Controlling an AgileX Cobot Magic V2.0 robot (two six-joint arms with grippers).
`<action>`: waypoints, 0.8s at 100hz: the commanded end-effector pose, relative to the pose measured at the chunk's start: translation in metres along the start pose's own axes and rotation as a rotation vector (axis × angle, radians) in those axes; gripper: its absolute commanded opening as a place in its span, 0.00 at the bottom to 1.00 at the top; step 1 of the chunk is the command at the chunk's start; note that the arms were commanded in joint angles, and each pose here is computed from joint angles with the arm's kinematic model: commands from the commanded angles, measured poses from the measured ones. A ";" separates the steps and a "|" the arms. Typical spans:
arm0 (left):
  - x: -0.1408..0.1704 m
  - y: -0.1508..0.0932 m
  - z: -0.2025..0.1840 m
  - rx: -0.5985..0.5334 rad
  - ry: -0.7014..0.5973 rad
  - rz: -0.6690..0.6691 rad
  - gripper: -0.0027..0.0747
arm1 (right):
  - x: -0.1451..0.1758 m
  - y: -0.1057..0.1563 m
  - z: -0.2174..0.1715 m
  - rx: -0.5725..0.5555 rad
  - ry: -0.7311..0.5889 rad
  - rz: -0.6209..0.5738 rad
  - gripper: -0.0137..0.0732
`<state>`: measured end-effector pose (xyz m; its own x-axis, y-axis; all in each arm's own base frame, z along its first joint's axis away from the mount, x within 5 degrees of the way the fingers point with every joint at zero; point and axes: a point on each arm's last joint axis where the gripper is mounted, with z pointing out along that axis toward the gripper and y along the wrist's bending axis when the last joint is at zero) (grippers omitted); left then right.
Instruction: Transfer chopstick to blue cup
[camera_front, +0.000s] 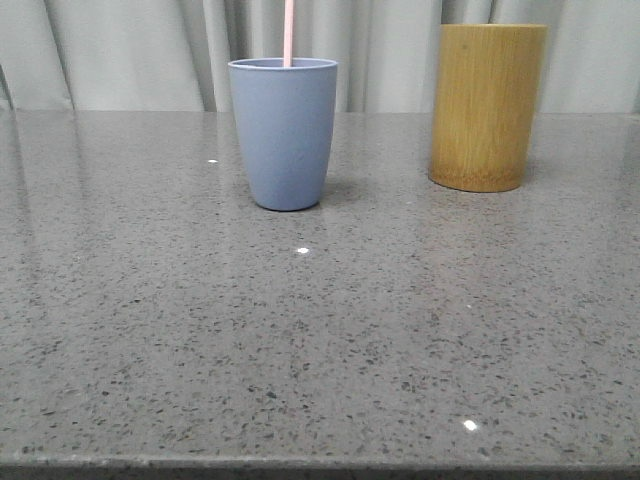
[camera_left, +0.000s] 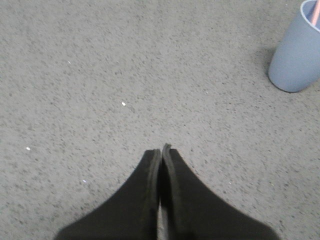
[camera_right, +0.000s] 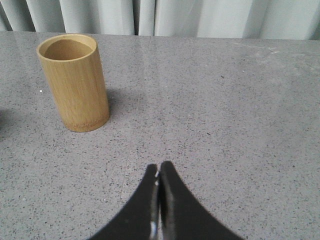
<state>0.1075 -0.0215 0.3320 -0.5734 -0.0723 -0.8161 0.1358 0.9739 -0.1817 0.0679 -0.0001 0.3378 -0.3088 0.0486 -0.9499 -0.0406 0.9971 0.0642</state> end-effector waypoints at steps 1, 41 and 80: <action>-0.014 0.000 -0.006 -0.010 -0.160 0.018 0.01 | -0.012 0.001 -0.002 -0.009 -0.080 -0.016 0.08; 0.070 0.020 -0.009 -0.116 -0.520 0.153 0.01 | -0.012 0.001 -0.002 -0.009 -0.080 -0.016 0.08; 0.117 0.030 0.005 -0.129 -0.631 0.123 0.01 | -0.012 0.001 -0.002 -0.009 -0.078 -0.016 0.08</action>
<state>0.0509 -0.0030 0.2143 -0.1193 0.0185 -0.9927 0.0586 0.9982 0.0116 0.0679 -0.0003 0.3375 -0.3121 0.0484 -0.9488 -0.0392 0.9972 0.0638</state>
